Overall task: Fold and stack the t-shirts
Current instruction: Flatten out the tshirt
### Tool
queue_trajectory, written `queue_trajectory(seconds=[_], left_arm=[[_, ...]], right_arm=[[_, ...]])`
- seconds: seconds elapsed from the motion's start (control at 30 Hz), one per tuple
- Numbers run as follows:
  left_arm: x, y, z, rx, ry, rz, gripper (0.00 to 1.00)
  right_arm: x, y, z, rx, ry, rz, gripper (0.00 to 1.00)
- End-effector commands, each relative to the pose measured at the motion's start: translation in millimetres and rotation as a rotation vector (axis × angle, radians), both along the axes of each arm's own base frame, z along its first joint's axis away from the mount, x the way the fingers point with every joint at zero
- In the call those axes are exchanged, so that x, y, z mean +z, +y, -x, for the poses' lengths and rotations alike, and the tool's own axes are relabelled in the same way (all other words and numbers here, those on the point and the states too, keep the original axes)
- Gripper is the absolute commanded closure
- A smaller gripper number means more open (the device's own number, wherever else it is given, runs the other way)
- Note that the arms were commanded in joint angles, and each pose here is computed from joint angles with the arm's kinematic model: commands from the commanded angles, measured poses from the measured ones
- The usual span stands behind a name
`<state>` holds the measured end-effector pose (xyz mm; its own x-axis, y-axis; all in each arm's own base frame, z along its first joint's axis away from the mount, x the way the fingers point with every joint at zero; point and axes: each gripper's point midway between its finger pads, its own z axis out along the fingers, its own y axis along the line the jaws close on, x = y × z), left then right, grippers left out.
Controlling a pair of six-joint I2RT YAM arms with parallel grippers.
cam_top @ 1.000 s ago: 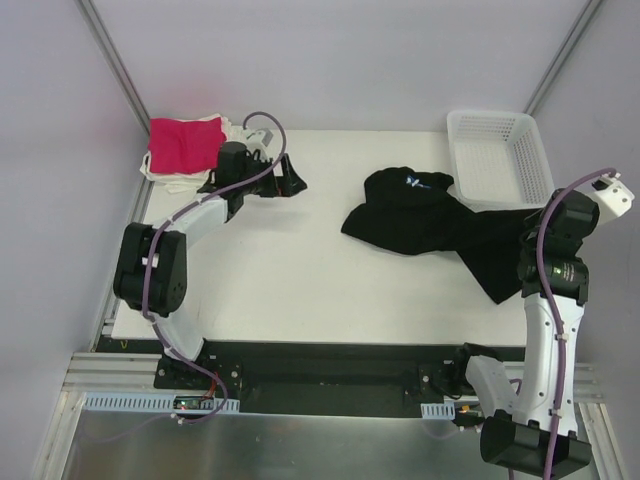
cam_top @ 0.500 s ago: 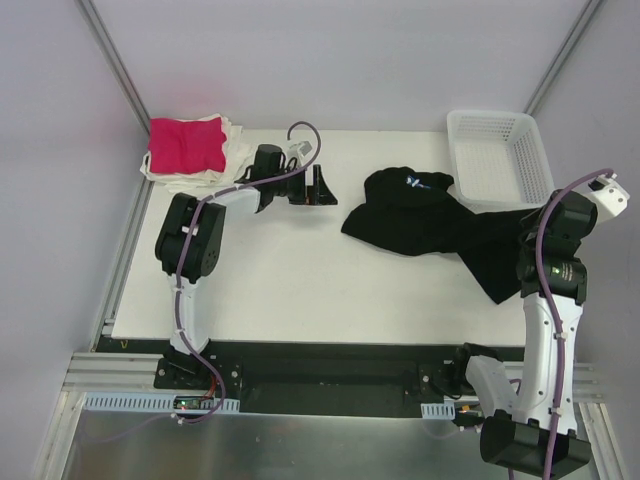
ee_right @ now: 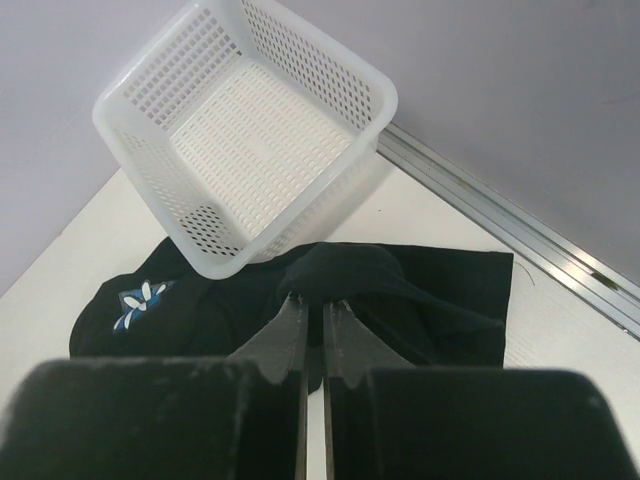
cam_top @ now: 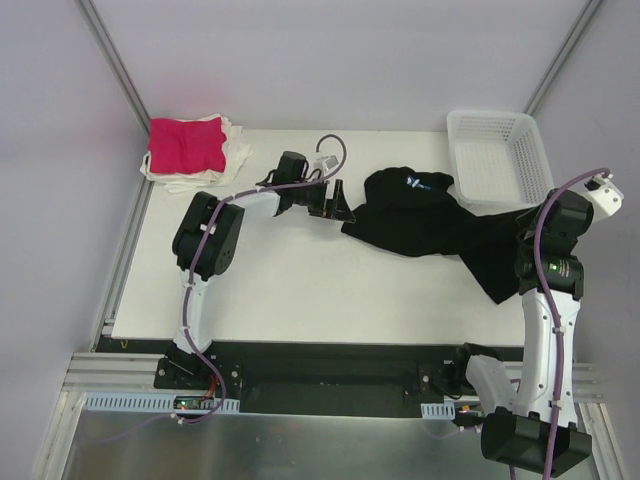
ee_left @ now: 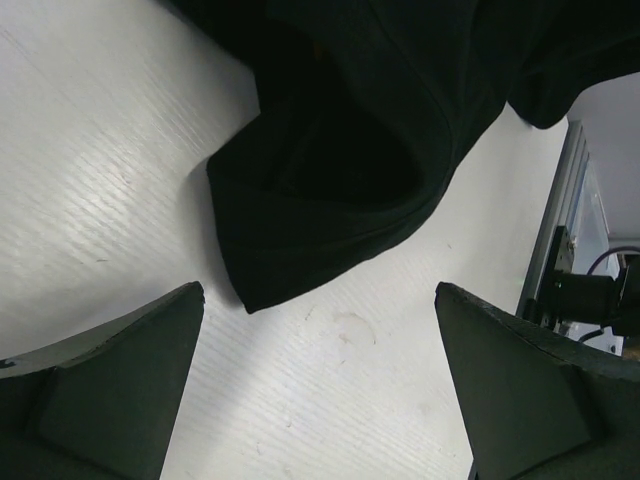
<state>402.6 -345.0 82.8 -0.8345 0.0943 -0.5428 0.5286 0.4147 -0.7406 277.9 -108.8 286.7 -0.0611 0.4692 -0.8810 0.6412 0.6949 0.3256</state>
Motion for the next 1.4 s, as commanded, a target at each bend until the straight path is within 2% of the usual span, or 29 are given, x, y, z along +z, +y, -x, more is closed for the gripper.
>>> queue_trajectory(seconds=[0.0, 0.33, 0.63, 1.0, 1.37], left_arm=[[-7, -7, 16, -0.073, -0.009, -0.01, 0.01], [-17, -19, 34, -0.095, 0.014, -0.032, 0.01], [-26, -36, 26, -0.089, 0.038, -0.037, 0.01], [-28, -55, 23, -0.104, 0.009, -0.04, 0.01], [-28, -59, 14, -0.052, -0.039, -0.089, 0.01]], right_arm=[[15, -1, -8, 0.003, -0.076, -0.004, 0.99], [27, 5, -1, 0.02, -0.131, -0.005, 0.99], [26, 4, 2, 0.015, -0.134, -0.001, 0.99], [21, 4, -1, 0.023, -0.13, -0.006, 0.99], [19, 3, -1, 0.023, -0.132, -0.007, 0.99]])
